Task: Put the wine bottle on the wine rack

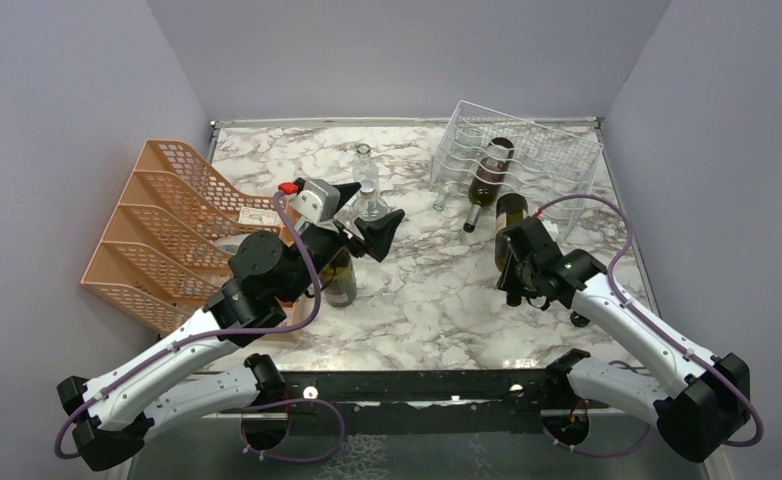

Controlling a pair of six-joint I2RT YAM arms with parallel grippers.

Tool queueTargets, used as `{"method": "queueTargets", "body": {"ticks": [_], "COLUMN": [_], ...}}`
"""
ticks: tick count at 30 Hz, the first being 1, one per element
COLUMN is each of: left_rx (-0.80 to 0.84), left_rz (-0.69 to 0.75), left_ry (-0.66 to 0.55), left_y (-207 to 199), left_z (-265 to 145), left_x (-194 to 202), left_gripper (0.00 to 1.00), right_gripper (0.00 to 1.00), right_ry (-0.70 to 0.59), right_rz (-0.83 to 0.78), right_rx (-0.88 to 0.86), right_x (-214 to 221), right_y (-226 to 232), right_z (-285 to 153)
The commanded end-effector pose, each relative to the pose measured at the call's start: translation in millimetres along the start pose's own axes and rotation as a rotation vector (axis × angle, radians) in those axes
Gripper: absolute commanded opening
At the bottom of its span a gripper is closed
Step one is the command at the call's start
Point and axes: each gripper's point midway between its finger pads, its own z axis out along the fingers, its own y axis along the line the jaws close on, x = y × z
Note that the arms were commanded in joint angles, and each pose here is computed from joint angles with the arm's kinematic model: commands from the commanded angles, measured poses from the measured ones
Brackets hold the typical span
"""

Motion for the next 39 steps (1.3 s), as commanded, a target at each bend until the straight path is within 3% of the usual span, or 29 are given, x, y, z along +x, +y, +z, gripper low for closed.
{"method": "queueTargets", "body": {"ticks": [1,12,23,30,39], "left_rx": [-0.018,0.031,0.031,0.009,0.004], "left_rz": [0.016,0.038,0.022,0.017,0.003], "left_ry": [-0.023,0.027,0.021,0.051,0.064], "left_y": [3.6,-6.1,-7.0,-3.9,-5.5], "left_z": [0.4,7.7,6.2,6.2,10.6], "left_x": [1.1,11.9,3.3,4.1,-0.4], "left_gripper": [0.99,0.99,0.99,0.99,0.99], "right_gripper": [0.01,0.01,0.01,0.01,0.01], "right_ry": [-0.132,-0.282,-0.449,-0.474,-0.445], "right_rz": [0.036,0.086,0.11,0.098,0.138], "right_rx": [-0.068,-0.039,-0.09,-0.074,0.051], "right_x": [-34.3,-81.2,-128.6,-161.8,-180.8], "right_y": [13.1,-1.4,8.1,19.7,-2.0], "right_z": [5.5,25.0,71.0,99.0,127.1]}}
